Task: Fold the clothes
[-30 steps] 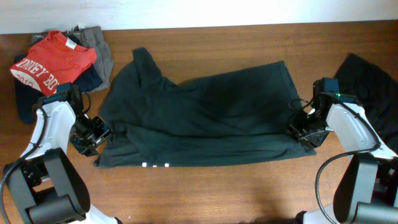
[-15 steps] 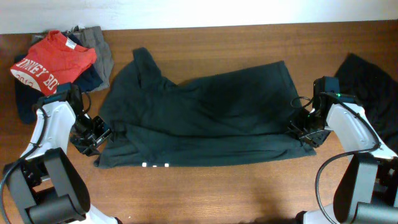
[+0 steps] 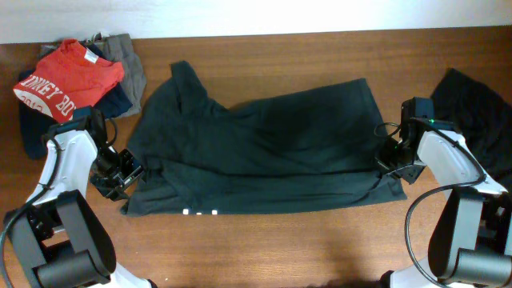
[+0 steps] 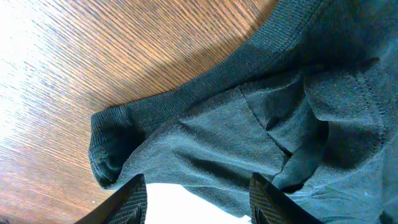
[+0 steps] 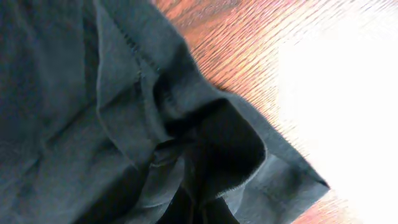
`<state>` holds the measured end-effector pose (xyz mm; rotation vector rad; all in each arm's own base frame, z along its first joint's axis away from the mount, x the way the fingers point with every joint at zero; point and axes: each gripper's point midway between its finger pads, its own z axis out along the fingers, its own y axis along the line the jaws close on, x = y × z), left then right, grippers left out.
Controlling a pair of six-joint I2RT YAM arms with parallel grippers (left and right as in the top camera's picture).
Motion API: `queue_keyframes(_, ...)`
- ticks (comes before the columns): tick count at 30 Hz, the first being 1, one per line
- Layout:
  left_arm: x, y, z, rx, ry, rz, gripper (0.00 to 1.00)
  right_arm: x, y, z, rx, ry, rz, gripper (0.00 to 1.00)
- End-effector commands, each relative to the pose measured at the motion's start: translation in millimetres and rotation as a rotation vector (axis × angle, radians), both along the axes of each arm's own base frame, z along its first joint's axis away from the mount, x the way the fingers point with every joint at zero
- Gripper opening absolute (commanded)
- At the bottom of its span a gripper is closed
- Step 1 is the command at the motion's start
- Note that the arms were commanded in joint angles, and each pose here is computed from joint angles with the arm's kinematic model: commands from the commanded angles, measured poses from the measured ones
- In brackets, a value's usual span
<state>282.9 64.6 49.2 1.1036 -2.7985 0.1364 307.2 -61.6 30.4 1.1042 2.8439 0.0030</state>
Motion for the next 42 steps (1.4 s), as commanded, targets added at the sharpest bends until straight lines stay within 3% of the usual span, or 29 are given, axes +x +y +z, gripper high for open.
queue_keyframes(1,7,1,9,0.000,-0.041,-0.002,0.52,14,-17,10,-0.062,-0.040,-0.029,0.04)
queue_keyframes(9,7,1,9,0.000,-0.041,-0.002,0.53,28,-49,17,-0.175,-0.107,-0.080,0.05)
queue_keyframes(10,7,1,9,0.000,-0.042,-0.002,0.53,29,-49,17,-0.176,-0.112,-0.080,0.11)
queue_keyframes(12,7,1,9,0.000,-0.042,-0.002,0.53,31,-49,17,-0.177,-0.119,-0.080,0.36)
queue_keyframes(13,7,1,9,0.001,-0.042,-0.002,0.53,31,-49,17,-0.179,-0.123,-0.080,0.41)
queue_keyframes(14,7,1,9,0.001,-0.042,-0.002,0.53,33,-50,18,-0.181,-0.131,-0.080,0.61)
queue_keyframes(15,7,1,9,0.001,-0.042,-0.002,0.53,34,-50,18,-0.182,-0.134,-0.077,0.72)
queue_keyframes(17,7,1,9,0.001,-0.042,-0.002,0.53,36,-50,19,-0.185,-0.141,-0.061,0.78)
queue_keyframes(22,7,1,9,-0.001,-0.044,-0.017,0.53,35,-33,51,-0.086,-0.124,-0.033,0.78)
queue_keyframes(26,8,2,9,0.001,-0.047,-0.016,0.53,20,7,65,0.116,-0.070,-0.001,0.79)
queue_keyframes(42,9,2,9,0.001,-0.050,-0.016,0.53,10,35,-4,0.150,0.030,-0.089,0.74)
